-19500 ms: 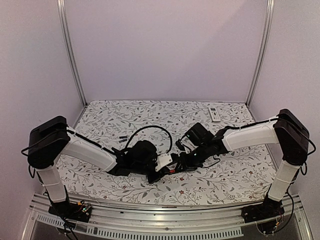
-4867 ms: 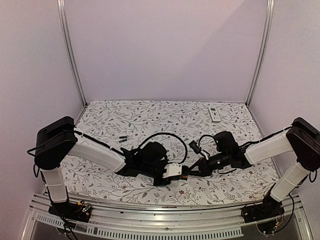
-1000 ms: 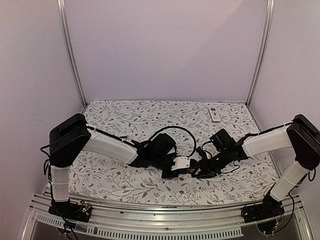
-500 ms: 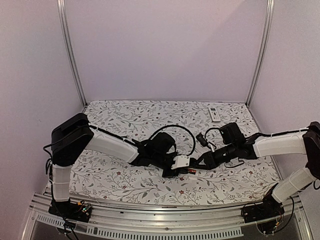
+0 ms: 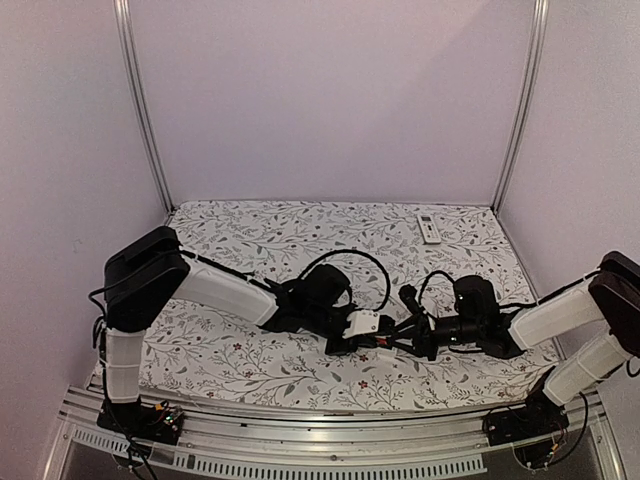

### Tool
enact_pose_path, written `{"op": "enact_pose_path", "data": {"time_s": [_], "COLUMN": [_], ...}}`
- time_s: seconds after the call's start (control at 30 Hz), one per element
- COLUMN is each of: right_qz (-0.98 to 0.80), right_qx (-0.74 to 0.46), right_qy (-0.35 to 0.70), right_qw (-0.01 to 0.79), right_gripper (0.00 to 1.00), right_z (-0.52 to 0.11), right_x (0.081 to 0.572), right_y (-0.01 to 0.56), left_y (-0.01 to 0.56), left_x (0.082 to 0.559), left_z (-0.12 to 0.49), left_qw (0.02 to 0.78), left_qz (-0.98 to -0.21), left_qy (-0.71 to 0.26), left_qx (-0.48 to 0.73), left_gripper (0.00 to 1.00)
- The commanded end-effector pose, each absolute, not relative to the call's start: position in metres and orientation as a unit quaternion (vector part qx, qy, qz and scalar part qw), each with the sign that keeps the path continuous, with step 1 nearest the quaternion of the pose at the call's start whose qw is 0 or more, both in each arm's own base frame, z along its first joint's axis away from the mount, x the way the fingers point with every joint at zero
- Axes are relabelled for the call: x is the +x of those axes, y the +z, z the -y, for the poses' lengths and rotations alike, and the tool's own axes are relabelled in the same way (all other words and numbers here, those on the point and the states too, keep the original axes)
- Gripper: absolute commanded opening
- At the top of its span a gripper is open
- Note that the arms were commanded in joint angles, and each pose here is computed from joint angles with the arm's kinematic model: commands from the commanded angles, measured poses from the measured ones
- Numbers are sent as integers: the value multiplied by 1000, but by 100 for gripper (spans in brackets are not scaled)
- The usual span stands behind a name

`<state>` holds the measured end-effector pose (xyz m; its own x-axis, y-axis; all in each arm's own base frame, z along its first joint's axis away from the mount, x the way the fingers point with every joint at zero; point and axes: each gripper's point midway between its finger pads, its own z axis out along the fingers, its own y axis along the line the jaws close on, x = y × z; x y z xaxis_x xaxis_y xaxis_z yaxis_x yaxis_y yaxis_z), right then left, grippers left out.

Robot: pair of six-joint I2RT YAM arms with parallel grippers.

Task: Load the batteries into the remote control
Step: Place the battery in the battery compartment.

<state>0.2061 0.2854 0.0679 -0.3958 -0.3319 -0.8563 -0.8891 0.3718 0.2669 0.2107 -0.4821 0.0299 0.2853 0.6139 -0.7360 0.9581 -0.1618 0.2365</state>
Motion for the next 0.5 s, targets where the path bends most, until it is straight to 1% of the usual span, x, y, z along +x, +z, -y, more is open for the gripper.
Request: {"op": "enact_pose_path", "data": {"time_s": [0.0,0.33,0.47], "right_qz": [-696,-700,-701], "right_qx": [-449,-472,-472], "right_qy": [376,367,363], "right_qw": [414,391,392], "right_gripper": [27,26,26], "right_z": [-291,-292,-289], "right_x": [207,198,196], "right_y": [75,54,50], "left_y": [-15,-16,-17], "left_x": [202,203,203], "left_z": [461,463,463], "left_qw": [281,282,281], "left_qz": [-575,-577,-578], "left_qy": [-238,-240,-241], "left_qx": [730,728,727], "left_gripper": [0,0,0]}}
